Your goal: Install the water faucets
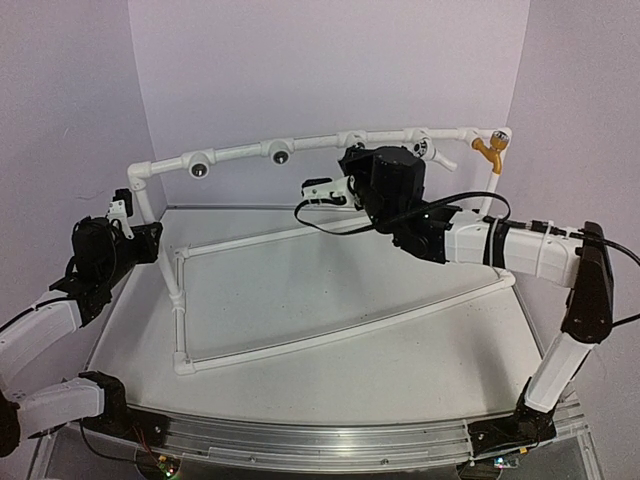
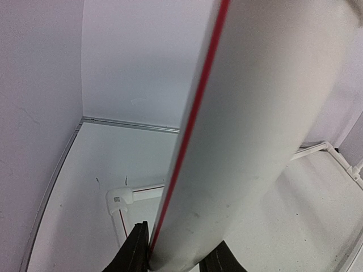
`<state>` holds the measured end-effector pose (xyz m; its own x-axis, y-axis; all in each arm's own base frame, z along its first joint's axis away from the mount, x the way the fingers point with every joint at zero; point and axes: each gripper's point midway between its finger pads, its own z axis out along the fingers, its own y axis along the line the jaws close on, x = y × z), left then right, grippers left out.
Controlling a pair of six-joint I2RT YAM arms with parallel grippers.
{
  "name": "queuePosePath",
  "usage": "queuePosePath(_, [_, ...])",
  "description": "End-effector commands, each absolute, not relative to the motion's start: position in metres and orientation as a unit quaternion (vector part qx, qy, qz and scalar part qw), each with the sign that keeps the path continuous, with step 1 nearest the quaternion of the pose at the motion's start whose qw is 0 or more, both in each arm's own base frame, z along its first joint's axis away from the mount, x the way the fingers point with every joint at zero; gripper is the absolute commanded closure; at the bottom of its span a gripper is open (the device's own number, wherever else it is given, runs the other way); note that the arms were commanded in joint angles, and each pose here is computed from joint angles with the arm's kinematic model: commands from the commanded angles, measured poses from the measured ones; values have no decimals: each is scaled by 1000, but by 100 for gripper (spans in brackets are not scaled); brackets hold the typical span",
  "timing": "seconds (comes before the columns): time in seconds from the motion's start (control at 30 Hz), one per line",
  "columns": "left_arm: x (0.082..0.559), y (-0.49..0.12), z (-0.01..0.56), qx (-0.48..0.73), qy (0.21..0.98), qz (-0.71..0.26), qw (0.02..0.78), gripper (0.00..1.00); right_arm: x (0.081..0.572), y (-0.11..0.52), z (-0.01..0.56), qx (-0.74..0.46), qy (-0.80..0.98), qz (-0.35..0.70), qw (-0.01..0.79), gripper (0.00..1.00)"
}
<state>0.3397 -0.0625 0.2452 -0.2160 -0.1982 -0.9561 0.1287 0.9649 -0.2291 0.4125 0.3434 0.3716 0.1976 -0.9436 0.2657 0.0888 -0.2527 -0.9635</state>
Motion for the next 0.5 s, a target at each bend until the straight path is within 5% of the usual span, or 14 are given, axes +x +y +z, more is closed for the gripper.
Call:
queuePosePath(0.0, [332, -91, 216, -35, 803, -218, 553, 100, 419, 337, 388, -468, 475, -476, 574, 96])
queuePosePath(0.23, [332, -92, 217, -35, 802, -220, 554, 100, 429, 328, 395, -250, 627, -304, 672, 100])
queuePosePath(0.47, [332, -92, 217, -37, 803, -221, 552, 100, 423, 341, 392, -86, 716, 26, 692, 100])
